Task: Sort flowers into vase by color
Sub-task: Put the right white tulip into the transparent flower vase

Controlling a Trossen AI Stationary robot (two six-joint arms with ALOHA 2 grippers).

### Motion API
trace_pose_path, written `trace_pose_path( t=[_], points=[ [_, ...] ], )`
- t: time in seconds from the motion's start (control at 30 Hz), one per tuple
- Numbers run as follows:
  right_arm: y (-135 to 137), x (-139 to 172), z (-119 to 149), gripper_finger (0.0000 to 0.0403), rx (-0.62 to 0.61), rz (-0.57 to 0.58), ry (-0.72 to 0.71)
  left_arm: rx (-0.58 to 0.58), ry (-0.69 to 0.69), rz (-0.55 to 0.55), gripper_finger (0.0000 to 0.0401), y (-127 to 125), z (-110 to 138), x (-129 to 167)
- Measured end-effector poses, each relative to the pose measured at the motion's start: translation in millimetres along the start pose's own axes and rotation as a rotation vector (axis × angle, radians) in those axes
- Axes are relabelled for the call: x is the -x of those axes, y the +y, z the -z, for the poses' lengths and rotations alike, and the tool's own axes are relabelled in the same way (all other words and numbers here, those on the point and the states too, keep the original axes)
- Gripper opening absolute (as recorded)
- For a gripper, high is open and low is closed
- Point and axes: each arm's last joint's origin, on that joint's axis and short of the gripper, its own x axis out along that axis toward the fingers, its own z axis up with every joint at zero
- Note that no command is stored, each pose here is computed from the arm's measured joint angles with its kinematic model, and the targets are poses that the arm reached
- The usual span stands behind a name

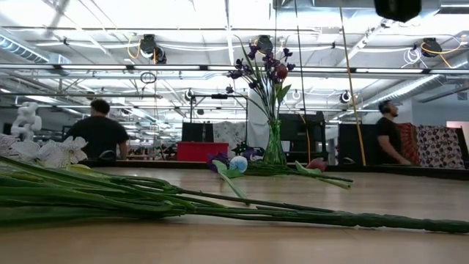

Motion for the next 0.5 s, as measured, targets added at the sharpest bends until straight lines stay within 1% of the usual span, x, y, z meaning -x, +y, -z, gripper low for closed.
trace_pose_path(
  t=[0.07,0.17,0.23,0.33,0.5],
  points=[
    [2,-5,10,0.0002,-0.055,0.009,-0.016,-0.017,0.014,0.056,0.0012,-6,3,4],
    [2,-18,26,0.0001,-0.117,0.04,0.009,-0.049,0.041,0.13,0.0012,-13,8,11],
    [1,-28,37,0.0001,-0.176,0.064,0.015,-0.068,0.076,0.16,0.0012,-15,13,16],
    [1,-43,54,0.0001,-0.25,0.086,0.033,-0.061,0.113,0.186,0.0012,-15,19,23],
    [8,-68,81,0.0001,-0.344,0.021,0.043,-0.066,0.121,0.271,0.0012,-26,22,31]
  ],
)
